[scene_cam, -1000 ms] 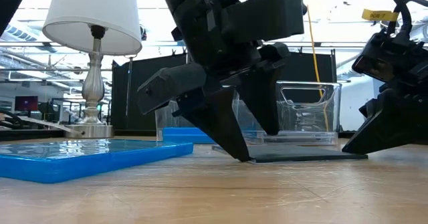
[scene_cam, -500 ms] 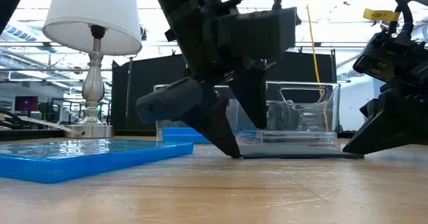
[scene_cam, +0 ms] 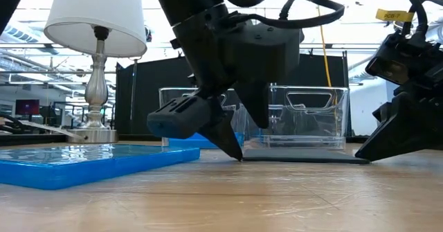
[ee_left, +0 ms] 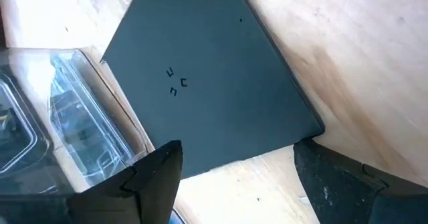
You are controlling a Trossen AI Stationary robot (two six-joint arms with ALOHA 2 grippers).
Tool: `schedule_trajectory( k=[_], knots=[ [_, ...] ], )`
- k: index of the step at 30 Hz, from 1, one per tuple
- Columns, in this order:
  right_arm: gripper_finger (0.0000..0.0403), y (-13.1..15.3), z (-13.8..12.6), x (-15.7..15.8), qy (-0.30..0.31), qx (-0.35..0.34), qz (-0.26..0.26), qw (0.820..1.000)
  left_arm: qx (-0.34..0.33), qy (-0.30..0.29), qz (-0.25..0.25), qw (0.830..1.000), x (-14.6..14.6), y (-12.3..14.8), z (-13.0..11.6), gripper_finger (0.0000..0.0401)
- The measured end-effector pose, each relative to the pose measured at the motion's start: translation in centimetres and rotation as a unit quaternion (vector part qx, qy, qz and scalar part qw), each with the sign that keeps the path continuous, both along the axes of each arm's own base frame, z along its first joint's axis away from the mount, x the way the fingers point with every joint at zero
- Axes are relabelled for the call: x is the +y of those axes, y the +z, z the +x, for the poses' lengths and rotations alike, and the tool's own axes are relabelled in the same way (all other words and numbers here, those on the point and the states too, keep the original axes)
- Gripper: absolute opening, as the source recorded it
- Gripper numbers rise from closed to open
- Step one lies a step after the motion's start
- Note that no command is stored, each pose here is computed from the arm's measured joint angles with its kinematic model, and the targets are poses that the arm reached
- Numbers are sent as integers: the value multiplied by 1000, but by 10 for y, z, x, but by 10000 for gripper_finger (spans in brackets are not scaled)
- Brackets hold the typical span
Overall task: Pick & place jewel cases by type
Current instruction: Stack the black CD case on top of the black CD cases in the right transparent bin
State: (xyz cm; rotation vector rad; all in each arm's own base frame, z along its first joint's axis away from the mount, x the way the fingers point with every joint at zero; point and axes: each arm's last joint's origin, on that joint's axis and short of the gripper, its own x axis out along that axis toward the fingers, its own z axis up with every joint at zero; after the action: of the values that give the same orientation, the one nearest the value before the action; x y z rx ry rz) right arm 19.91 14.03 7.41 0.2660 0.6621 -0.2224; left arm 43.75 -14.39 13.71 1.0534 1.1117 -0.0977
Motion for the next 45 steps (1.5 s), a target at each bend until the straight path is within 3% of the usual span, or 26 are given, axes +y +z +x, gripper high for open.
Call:
schedule_trajectory(
  k=[13,26,45],
  knots=[
    [0,2,-4,10,11,-23,17,1000,-54,-75,-117,989,-33,7,6,285],
    [0,2,-7,14,7,-27,26,999,-109,-105,-110,982,-41,16,13,285],
    [0,3,-7,14,7,-30,24,999,-171,-101,-97,975,-44,29,20,285]
  ],
)
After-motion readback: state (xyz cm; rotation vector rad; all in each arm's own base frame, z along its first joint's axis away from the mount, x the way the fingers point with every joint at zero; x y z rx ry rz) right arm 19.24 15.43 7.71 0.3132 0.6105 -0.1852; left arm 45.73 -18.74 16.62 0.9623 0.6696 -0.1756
